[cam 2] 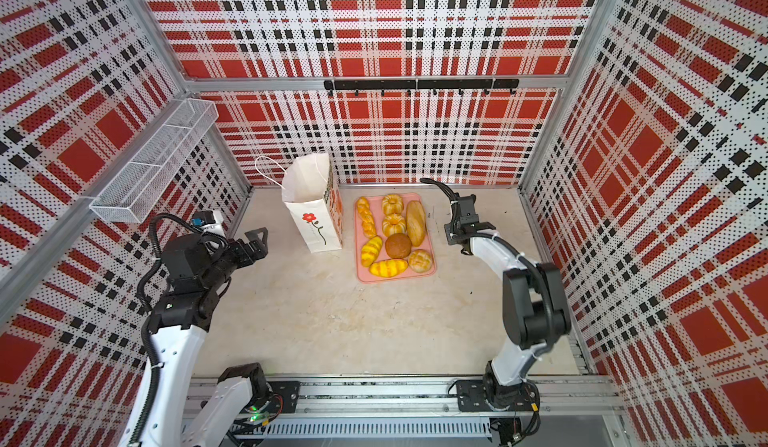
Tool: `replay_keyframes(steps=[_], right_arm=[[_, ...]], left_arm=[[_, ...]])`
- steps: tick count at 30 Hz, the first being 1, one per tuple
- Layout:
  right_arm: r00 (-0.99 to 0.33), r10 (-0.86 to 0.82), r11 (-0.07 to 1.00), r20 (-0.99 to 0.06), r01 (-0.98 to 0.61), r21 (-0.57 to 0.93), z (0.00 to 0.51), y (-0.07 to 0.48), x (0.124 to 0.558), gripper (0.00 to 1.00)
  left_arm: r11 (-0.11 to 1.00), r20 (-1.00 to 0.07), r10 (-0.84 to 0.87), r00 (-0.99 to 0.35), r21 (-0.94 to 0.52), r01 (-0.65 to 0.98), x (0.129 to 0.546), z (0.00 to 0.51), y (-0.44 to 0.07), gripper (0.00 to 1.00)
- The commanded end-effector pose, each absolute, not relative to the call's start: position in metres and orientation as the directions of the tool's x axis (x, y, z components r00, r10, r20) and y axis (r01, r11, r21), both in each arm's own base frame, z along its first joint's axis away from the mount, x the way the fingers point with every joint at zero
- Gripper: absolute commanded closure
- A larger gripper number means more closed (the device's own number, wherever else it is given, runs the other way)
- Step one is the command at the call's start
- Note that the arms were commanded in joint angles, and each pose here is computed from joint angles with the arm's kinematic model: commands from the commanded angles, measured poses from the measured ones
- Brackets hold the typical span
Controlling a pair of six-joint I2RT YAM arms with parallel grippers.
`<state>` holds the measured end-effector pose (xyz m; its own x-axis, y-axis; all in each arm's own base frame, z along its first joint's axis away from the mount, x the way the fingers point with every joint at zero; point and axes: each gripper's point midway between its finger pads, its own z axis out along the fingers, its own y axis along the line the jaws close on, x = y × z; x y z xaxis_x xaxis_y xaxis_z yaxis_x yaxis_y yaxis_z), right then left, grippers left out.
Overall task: Take the fake bread out of the paper bag
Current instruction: 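Release the bag with the left gripper while the right gripper sets the tongs down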
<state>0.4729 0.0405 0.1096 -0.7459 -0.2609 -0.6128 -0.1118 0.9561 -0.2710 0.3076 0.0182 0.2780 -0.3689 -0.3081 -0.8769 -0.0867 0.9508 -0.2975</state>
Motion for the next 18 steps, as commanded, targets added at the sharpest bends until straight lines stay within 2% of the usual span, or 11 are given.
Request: replay_keyframes(steps=[1, 5, 7, 8, 12, 13, 14, 18], right_arm=[[-0.697, -0.341, 0.932, -0.631, -0.163, -0.324, 0.117, 0.036, 0.509, 1.00], [-0.758, -0.368, 0.918, -0.538, -0.206, -0.338, 0.084, 0.027, 0.524, 0.98], [-0.774, -0.346, 0.930, -0.530, -0.209, -0.302, 0.077, 0.026, 0.526, 0.71], [-0.783, -0.327, 0.937, -0.530, -0.193, -0.293, 0.076, 0.023, 0.527, 0.65], [-0.794, -0.301, 0.946, -0.528, -0.179, -0.271, 0.085, 0.023, 0.526, 0.53], [-0.794, -0.296, 0.946, -0.531, -0.165, -0.280, 0.093, 0.020, 0.526, 0.39], [-0.789, -0.287, 0.947, -0.544, -0.147, -0.286, 0.105, 0.018, 0.525, 0.30], [-0.752, -0.255, 0.958, -0.608, -0.112, -0.263, 0.156, 0.018, 0.516, 0.25]], left_arm=[[0.965, -0.895, -0.260, -0.363, -0.247, -0.083, 0.306, 0.265, 0.021, 0.00], [0.958, -0.885, -0.285, -0.368, -0.268, -0.097, 0.305, 0.242, 0.021, 0.00], [0.953, -0.886, -0.301, -0.353, -0.285, -0.098, 0.308, 0.229, 0.020, 0.00], [0.954, -0.890, -0.300, -0.342, -0.285, -0.094, 0.310, 0.222, 0.019, 0.01], [0.965, -0.927, -0.259, -0.271, -0.236, -0.115, 0.312, 0.211, 0.020, 0.00], [0.970, -0.935, -0.240, -0.260, -0.218, -0.112, 0.312, 0.209, 0.019, 0.01], [0.974, -0.942, -0.221, -0.252, -0.201, -0.105, 0.312, 0.208, 0.017, 0.00], [0.980, -0.945, -0.194, -0.262, -0.174, -0.099, 0.316, 0.204, 0.014, 0.00]])
